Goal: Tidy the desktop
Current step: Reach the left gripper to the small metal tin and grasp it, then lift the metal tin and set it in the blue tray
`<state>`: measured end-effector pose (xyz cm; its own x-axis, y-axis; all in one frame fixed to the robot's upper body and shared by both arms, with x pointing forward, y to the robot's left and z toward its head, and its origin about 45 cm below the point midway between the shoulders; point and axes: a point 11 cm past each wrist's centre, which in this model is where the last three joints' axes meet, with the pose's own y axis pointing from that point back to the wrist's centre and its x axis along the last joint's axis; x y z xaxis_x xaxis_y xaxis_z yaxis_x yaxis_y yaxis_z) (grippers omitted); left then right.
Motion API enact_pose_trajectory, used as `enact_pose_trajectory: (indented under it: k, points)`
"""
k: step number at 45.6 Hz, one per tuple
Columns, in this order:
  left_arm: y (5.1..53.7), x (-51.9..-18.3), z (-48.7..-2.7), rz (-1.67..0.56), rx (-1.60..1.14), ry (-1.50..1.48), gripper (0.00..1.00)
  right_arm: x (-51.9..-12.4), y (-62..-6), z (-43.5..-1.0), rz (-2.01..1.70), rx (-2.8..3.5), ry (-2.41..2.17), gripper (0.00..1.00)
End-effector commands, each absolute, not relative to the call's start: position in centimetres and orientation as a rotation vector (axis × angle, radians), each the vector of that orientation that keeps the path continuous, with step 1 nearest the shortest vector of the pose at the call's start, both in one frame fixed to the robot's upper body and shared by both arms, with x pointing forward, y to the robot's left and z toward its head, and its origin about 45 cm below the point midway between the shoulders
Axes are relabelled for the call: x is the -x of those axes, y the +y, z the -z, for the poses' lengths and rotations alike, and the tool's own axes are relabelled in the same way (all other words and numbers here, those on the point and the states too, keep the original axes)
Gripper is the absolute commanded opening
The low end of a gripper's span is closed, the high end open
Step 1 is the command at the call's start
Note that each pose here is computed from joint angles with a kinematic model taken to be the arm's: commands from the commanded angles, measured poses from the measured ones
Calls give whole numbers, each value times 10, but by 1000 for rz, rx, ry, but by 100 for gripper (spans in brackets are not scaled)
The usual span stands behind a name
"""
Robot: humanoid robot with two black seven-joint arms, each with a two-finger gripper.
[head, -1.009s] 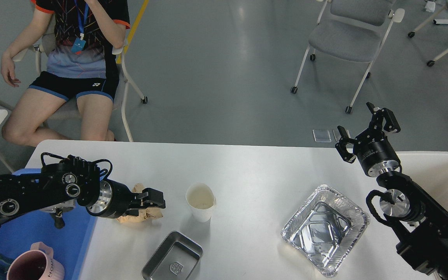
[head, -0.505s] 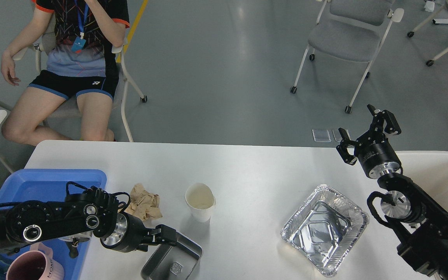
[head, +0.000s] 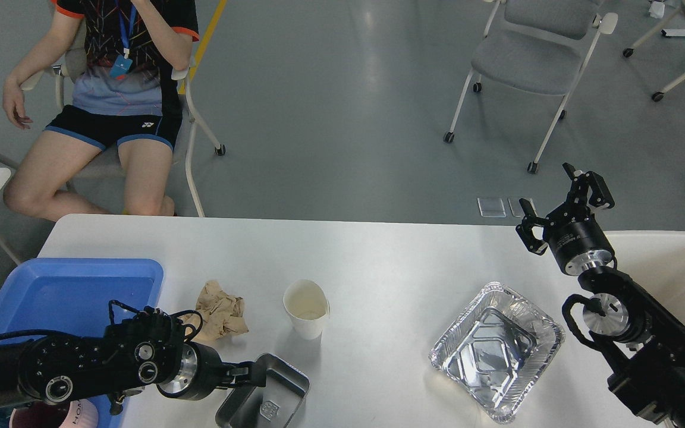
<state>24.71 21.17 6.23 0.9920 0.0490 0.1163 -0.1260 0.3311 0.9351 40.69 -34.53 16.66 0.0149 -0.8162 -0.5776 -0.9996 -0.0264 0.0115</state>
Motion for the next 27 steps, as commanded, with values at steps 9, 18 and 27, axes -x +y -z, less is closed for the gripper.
enact_pose_trajectory:
  k: [9,18,27]
  points:
    - [215,-245,-61,-104,-1250,-67,22,-407,-345,-167,-615,1898,1854,100]
    - [218,-248,-65,-89,-1274,-66,1,-407,-346,-165,-619,1893,1864,100]
    - [214,-256,-78,-58,-1253,-75,0,-408,-347,-166,-614,1893,1865,100]
